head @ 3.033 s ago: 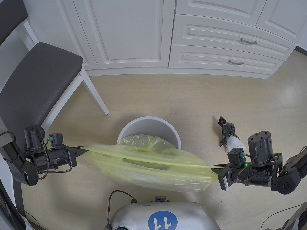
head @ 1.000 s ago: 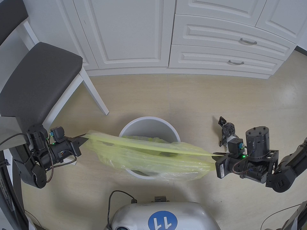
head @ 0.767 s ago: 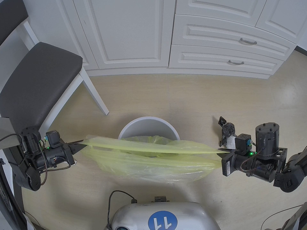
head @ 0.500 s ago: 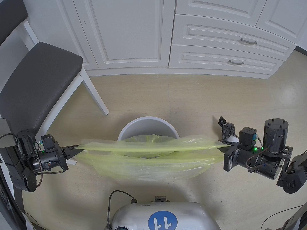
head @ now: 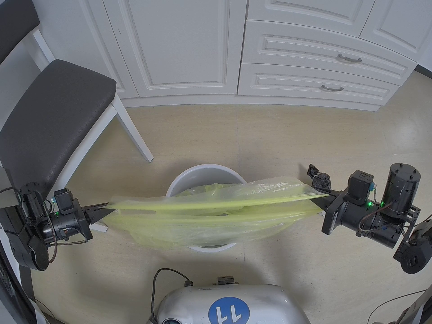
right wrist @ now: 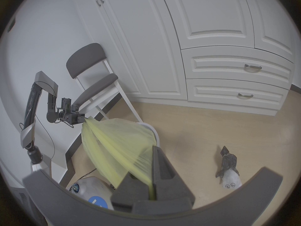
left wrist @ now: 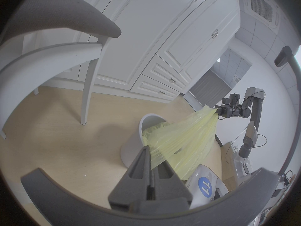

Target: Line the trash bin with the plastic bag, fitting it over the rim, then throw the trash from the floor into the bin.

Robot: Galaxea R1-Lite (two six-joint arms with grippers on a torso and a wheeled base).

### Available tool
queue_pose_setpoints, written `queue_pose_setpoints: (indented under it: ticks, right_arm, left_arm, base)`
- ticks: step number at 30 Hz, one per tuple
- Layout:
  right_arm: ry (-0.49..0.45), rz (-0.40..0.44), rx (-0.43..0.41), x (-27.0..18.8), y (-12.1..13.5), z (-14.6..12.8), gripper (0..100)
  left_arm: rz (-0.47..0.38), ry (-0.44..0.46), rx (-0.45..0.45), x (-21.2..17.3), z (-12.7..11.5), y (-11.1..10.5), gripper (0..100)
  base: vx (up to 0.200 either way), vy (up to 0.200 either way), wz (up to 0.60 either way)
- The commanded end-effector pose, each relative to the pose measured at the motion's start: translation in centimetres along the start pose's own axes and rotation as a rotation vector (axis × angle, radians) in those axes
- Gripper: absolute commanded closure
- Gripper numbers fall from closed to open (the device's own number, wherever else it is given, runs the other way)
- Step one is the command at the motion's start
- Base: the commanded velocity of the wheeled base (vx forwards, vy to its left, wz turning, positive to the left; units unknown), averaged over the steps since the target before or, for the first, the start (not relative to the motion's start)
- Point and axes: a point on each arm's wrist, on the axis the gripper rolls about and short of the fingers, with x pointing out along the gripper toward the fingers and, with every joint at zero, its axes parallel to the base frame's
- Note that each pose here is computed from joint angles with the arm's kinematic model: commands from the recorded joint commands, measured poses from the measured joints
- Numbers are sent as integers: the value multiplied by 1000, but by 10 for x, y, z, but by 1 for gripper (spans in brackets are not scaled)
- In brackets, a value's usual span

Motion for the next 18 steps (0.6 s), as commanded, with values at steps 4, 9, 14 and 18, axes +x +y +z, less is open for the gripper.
queue_pose_setpoints:
  ticks: [4, 9, 14, 18]
  right_arm:
    - [-4, -16, 14, -1, -5, -2, 100]
    - [4, -33, 22, 4, -11, -4, 100]
    - [-8, -28, 100, 18, -14, -2, 100]
    - [-32, 22, 147, 30, -17, 4, 100]
  left_arm:
    - [-36, -1, 18, 7, 4, -9, 100]
    - [-107, 29, 1, 25, -4, -17, 100]
    - [-128, 54, -22, 39, -16, -10, 100]
    - [-127, 71, -47, 46, -27, 0, 100]
  base:
    - [0, 0, 0]
    - [0, 0, 0]
    - [0, 0, 0]
    - [0, 0, 0]
